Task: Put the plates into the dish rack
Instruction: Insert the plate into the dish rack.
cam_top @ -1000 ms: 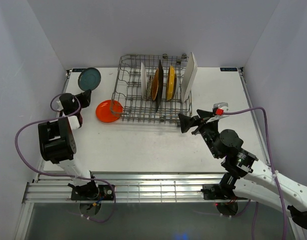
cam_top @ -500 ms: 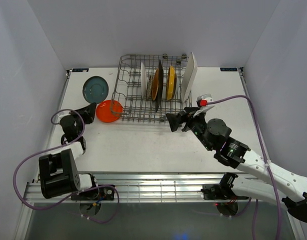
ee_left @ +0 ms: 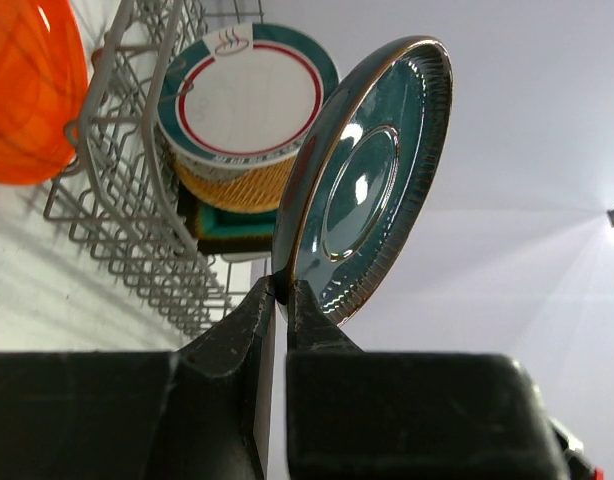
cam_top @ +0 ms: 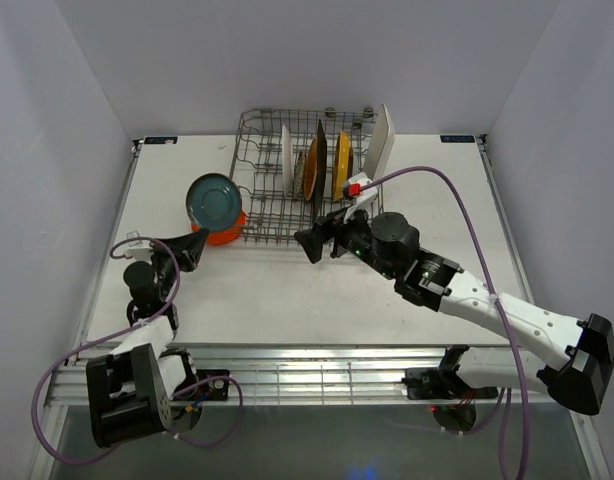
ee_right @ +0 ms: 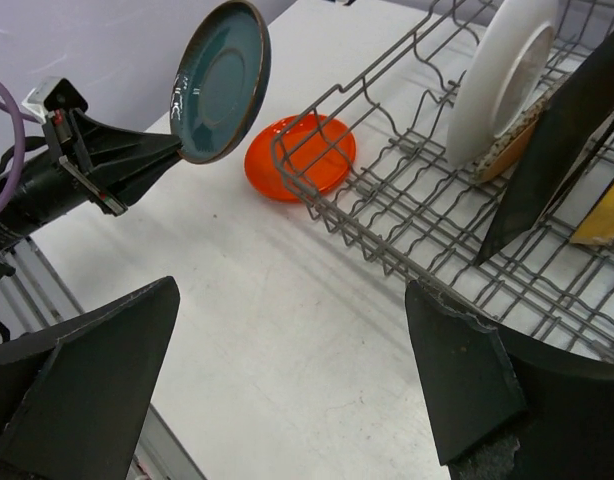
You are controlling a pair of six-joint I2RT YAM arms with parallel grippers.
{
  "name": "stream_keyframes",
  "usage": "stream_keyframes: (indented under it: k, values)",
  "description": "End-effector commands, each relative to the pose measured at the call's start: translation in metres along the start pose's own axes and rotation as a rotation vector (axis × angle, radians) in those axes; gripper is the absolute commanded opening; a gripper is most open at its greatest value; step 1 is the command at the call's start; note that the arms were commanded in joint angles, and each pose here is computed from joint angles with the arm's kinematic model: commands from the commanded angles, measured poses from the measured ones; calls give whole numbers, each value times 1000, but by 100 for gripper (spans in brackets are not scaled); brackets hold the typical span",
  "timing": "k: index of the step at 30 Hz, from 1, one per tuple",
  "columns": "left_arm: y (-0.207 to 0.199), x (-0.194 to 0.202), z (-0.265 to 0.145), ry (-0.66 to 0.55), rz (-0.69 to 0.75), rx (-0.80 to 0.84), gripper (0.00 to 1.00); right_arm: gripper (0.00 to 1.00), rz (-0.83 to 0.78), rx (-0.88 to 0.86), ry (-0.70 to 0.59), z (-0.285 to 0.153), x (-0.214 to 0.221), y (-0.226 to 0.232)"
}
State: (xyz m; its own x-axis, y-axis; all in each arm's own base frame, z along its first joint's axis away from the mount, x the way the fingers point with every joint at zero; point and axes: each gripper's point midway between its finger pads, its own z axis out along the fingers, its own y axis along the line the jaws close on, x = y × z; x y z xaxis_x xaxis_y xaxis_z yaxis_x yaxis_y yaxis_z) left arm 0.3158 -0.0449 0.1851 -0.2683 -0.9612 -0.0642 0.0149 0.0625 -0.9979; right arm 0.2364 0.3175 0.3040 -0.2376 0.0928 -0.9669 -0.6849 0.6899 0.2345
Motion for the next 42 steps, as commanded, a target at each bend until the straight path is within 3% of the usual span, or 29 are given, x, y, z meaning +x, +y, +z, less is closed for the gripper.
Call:
stream_keyframes:
  k: [1,7,32,42]
  values:
    - [-22,22,-16,84,119,126,0,100,25,-80,-41,10,-16,17]
    - [-24,41,-31,156,174,176,0,100,29,-112,-5,28,-9,23]
    - [-25,57,-44,222,215,216,0,100,88,-248,9,42,-28,25]
    - [-25,61,-44,249,221,221,0,88,113,-290,60,72,-19,34]
